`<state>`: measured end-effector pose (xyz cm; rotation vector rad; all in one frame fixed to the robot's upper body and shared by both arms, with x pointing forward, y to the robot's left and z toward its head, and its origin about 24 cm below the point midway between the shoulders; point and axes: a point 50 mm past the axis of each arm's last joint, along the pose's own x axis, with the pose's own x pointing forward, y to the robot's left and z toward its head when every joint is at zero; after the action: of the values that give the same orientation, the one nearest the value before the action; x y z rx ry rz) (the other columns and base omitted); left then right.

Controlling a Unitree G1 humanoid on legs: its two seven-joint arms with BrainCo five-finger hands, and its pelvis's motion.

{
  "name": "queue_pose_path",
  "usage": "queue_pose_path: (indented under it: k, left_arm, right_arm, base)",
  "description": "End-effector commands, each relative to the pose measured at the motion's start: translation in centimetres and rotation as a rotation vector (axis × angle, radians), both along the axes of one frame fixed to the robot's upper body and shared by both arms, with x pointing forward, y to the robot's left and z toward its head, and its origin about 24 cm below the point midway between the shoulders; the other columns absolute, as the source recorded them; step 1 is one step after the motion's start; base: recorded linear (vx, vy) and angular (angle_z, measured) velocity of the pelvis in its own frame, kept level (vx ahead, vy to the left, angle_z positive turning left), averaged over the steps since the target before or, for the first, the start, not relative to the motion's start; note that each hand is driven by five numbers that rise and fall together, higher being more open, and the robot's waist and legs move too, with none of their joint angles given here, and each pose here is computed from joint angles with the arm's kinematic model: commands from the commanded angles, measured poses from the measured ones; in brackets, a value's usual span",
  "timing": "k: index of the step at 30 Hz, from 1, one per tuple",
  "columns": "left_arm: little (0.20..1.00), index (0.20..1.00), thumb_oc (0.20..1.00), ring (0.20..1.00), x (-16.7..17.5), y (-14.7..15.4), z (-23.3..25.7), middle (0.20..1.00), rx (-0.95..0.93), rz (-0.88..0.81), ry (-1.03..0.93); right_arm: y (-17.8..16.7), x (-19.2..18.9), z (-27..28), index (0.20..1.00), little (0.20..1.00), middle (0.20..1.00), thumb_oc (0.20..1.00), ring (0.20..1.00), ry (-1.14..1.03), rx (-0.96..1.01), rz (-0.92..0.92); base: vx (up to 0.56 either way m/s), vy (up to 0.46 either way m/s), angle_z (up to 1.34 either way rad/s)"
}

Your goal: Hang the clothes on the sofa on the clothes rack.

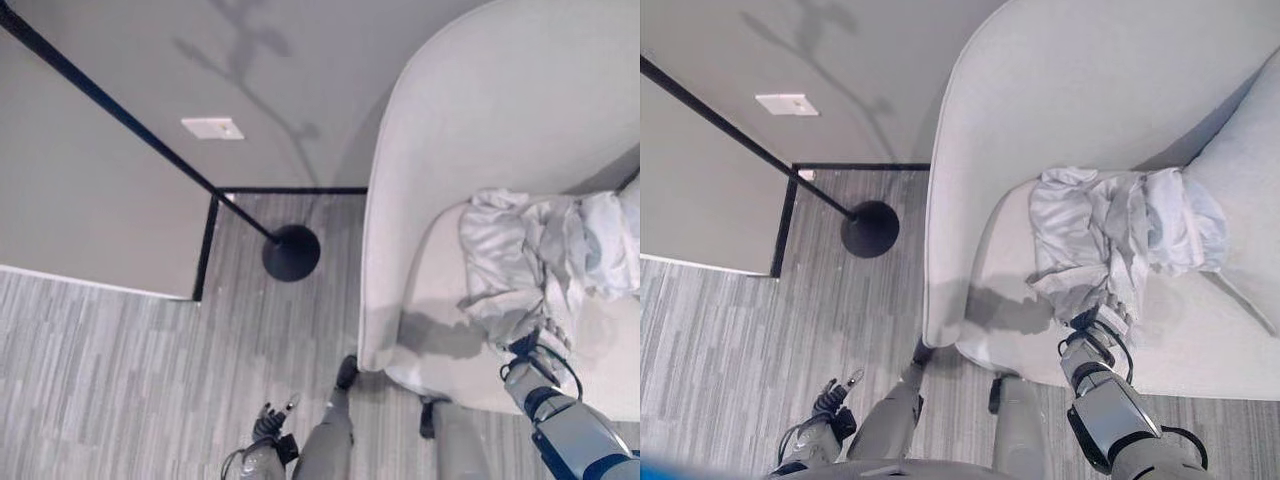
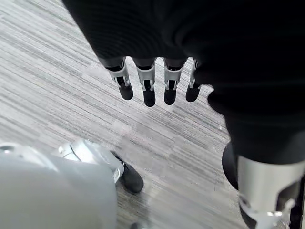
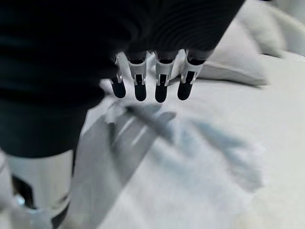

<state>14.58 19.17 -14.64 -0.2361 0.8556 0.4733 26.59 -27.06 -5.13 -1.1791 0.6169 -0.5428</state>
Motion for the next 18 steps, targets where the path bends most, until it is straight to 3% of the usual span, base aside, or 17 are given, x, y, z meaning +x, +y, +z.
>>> queue_pose_path:
  k: [1, 4, 16, 17, 18]
  left_arm:
    - [1.000, 1.000, 1.000, 1.000, 0.3, 0.8, 0.3, 1.000, 0.037, 0.058, -0.024]
    - [1.000, 1.000, 1.000, 1.000, 0.5, 0.9, 0.5, 1.000, 0.019, 0.074, -0.048]
    - [1.000, 1.000, 1.000, 1.000, -0.5, 1.3, 0.5, 1.000, 0.035, 0.043, -0.049]
    - [1.000, 1.000, 1.000, 1.000, -0.7, 1.3, 0.4, 1.000, 0.034, 0.051, -0.040]
    - [1.000, 1.000, 1.000, 1.000, -0.8, 1.4, 0.3, 1.000, 0.034, 0.053, -0.028]
  right_arm:
    - [0.3, 0.4, 0.3, 1.000, 1.000, 1.000, 1.000, 1.000, -0.028, 0.023, -0.025]
    - [0.8, 0.4, -0.4, 1.000, 1.000, 1.000, 1.000, 1.000, -0.003, 0.171, -0.037]
    - [-0.5, 2.4, 1.9, 1.000, 1.000, 1.000, 1.000, 1.000, 0.001, 0.120, 0.013]
    - [-0.7, 2.3, 1.6, 0.200, 0.200, 0.200, 0.200, 0.200, 0.023, 0.165, 0.001]
    - [-0.5, 2.2, 1.4, 0.200, 0.200, 0.200, 0.200, 0.200, 0.043, 0.192, 0.007]
  base:
    - [0.00, 0.000, 0.00]
    - [0.00, 0.000, 0.00]
    - [-0.02, 0.019, 0.03]
    - [-0.02, 0.018, -0.04]
    - [0.00, 0.000, 0.00]
